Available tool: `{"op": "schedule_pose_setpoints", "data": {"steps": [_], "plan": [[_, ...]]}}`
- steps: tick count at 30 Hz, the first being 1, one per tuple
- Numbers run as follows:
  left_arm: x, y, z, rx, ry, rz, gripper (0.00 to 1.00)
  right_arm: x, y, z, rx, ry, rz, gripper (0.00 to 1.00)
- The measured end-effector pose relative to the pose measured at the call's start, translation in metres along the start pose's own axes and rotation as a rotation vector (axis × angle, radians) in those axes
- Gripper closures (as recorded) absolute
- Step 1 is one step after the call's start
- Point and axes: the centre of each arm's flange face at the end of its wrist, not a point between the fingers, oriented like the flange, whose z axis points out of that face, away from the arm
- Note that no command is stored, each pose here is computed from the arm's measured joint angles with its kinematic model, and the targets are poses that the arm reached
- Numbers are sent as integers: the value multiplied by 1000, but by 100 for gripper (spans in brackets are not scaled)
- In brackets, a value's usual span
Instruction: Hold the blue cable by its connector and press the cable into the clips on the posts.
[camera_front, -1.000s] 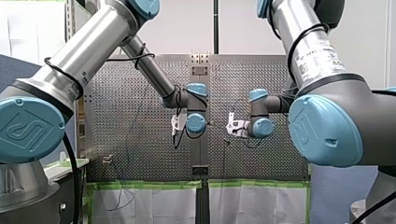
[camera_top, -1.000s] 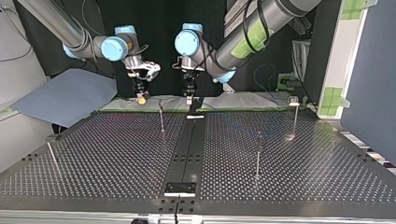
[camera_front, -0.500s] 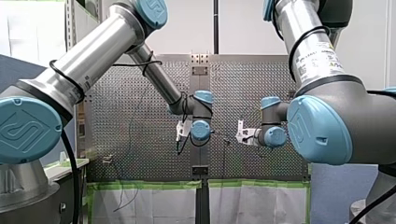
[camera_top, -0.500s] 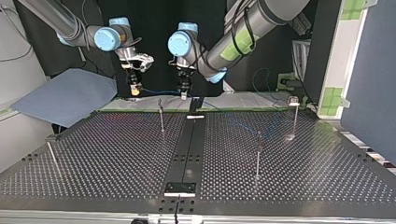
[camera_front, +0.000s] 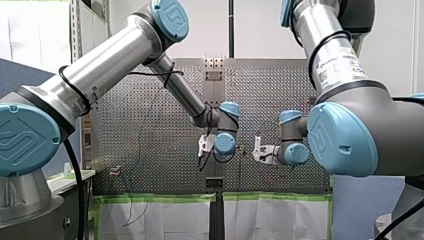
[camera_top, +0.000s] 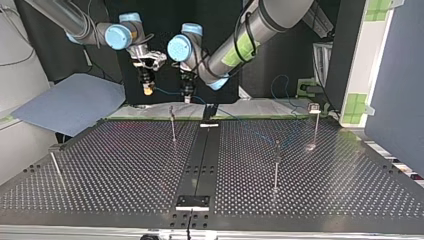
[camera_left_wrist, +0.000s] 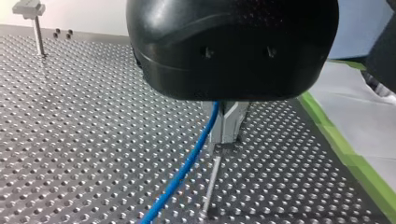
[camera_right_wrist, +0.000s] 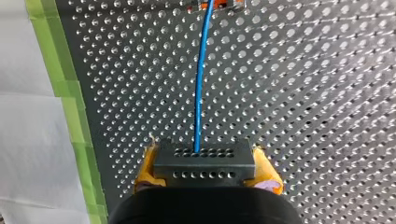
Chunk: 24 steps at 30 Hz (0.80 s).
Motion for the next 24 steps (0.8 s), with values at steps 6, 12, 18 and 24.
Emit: {"op": "schedule_pose_setpoints", "data": {"steps": [6,12,18,24], "plan": [[-14,-9,11,5,-32,-24,100,-4,4,7,-3,-4,5,100],[5,-11,18,-1,-24,-20,100,-9,3,20,28,-31,15,100],[18,-8,24,-7,-13,-15,100,-2,4,35,43,-27,17,100],[38,-13,29,15,4,-5,100,12,6,50,54,-10,21,100]]}}
